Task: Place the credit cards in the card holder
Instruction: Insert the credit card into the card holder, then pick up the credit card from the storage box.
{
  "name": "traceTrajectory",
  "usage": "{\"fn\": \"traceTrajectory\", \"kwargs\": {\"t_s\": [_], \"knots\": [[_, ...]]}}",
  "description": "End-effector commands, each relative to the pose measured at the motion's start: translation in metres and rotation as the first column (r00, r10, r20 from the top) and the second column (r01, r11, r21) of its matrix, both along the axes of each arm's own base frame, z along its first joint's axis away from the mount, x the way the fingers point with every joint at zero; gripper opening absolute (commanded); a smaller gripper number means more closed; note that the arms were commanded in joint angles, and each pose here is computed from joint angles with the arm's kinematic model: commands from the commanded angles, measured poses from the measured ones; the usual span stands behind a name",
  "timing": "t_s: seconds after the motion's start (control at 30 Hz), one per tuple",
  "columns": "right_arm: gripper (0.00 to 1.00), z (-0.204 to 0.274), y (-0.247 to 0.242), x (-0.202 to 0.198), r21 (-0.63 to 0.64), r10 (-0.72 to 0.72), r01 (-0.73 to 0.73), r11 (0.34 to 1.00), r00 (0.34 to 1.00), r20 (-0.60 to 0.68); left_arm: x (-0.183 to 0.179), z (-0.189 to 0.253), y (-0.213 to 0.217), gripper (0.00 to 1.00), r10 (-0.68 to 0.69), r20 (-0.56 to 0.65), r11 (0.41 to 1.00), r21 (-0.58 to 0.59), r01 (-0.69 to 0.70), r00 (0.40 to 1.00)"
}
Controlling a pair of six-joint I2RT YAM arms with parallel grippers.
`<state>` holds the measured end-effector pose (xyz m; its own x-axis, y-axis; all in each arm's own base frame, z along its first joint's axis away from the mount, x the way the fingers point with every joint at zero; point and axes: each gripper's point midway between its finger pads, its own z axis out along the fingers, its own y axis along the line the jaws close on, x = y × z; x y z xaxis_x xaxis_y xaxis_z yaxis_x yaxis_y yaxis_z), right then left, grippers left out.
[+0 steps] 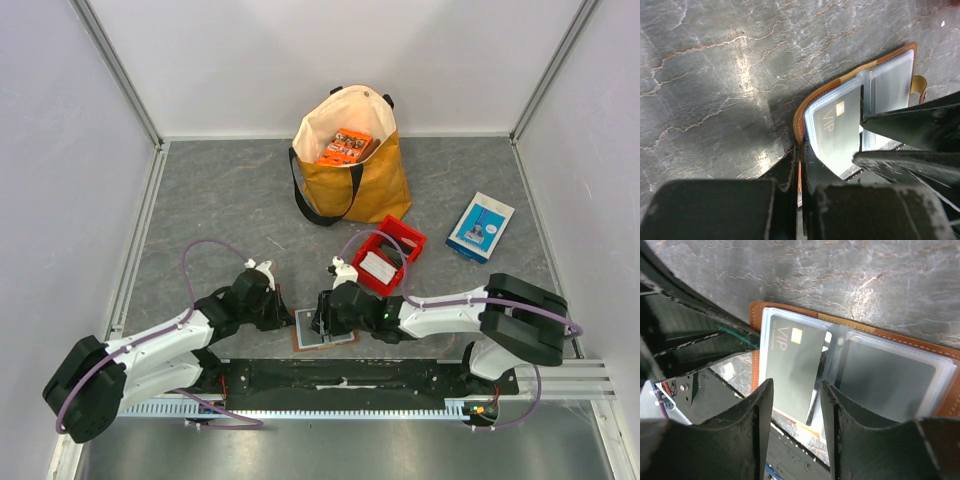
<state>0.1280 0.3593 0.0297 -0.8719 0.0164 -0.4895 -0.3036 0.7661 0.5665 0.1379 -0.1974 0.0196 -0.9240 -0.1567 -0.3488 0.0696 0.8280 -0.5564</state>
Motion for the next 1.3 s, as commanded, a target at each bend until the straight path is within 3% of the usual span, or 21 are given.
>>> {"fn": "traceTrajectory", "kwargs": {"t_s": [0.0, 0.13, 0.3, 0.43, 0.67, 1.0, 1.27], "knots": [[0.54, 0.049, -0.010, 0.029, -0.003, -0.007, 0.007, 1.000, 0.985, 0.172, 0.012, 0.019, -0.008, 0.02, 0.003, 0.063, 0.999, -0.040, 0.000, 0.998], [0.68, 0.100, -0.045, 0.067, -0.024, -0.030, 0.041, 0.999, 0.935, 0.354, 0.013, 0.025, -0.010, 0.02, -0.009, 0.082, 0.999, -0.049, 0.013, 0.997], [0.78, 0.122, -0.102, 0.117, -0.140, -0.018, 0.088, 0.986, 0.897, 0.442, 0.013, 0.028, -0.012, 0.02, -0.020, 0.089, 0.998, -0.055, 0.025, 0.996], [0.80, 0.115, -0.130, 0.150, -0.173, 0.047, 0.024, 0.985, 0.917, 0.396, 0.014, 0.029, -0.013, 0.02, -0.024, 0.092, 0.998, -0.060, 0.029, 0.995], [0.83, 0.069, -0.140, 0.166, -0.212, 0.225, -0.167, 0.963, 0.932, 0.286, 0.014, 0.029, -0.015, 0.02, -0.042, 0.089, 0.997, -0.056, 0.047, 0.995], [0.85, 0.044, -0.136, 0.165, -0.150, 0.262, -0.237, 0.960, 0.949, 0.177, 0.013, 0.026, -0.015, 0.02, -0.047, 0.080, 0.998, -0.046, 0.051, 0.996], [0.76, 0.047, -0.136, 0.162, -0.131, 0.252, -0.233, 0.963, 0.957, 0.146, 0.015, 0.028, -0.017, 0.02, -0.050, 0.084, 0.997, -0.048, 0.055, 0.995]]}}
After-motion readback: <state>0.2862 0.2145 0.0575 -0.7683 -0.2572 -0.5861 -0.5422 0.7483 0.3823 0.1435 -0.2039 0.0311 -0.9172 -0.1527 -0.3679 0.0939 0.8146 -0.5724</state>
